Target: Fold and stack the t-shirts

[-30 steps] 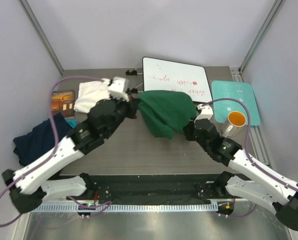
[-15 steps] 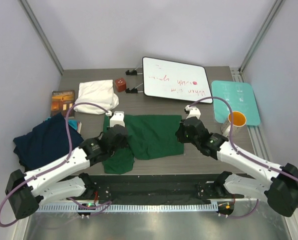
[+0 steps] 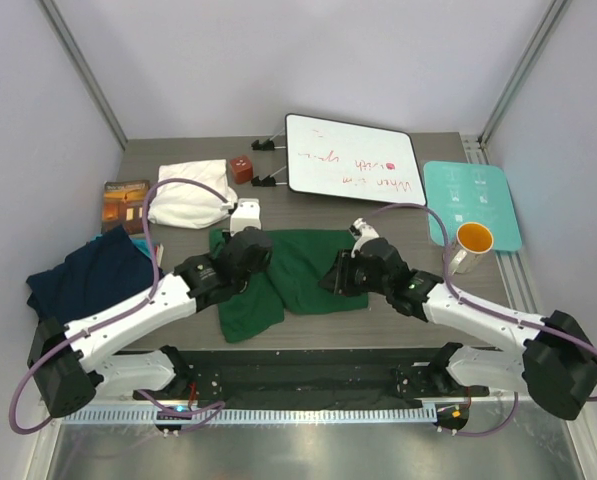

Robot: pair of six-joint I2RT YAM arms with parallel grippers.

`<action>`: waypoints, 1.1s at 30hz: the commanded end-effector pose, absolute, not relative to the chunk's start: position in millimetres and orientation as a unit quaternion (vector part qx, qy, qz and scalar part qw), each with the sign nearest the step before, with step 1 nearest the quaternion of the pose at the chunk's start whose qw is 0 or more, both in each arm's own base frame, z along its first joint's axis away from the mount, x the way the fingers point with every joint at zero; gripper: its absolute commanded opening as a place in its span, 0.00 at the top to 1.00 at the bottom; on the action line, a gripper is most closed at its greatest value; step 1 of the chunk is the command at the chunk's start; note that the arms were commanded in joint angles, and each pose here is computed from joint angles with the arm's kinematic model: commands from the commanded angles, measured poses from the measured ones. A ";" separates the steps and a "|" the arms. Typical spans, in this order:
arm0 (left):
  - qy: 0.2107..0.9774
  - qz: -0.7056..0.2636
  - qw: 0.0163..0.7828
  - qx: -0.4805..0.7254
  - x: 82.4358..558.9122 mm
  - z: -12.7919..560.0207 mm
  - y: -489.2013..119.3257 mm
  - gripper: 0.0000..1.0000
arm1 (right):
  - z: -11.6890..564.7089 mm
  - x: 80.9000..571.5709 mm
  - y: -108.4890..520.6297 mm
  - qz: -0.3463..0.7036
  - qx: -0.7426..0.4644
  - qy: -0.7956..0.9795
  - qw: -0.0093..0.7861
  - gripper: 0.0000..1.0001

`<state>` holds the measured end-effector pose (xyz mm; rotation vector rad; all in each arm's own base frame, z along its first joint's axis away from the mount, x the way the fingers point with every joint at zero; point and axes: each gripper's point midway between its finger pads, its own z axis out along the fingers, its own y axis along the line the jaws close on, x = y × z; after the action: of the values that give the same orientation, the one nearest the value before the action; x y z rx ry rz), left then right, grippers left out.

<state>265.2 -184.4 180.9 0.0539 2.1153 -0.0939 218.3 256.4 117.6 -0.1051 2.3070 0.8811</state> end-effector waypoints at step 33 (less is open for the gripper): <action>0.847 -0.065 0.526 -0.039 283.5 191.0 -165.7 1.00 | 34.7 152.7 414.9 0.406 -0.146 0.877 0.212 0.48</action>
<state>281.3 -173.9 174.8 -0.0402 2.0781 -0.1336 147.6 399.3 33.1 -0.3799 2.4866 1.1416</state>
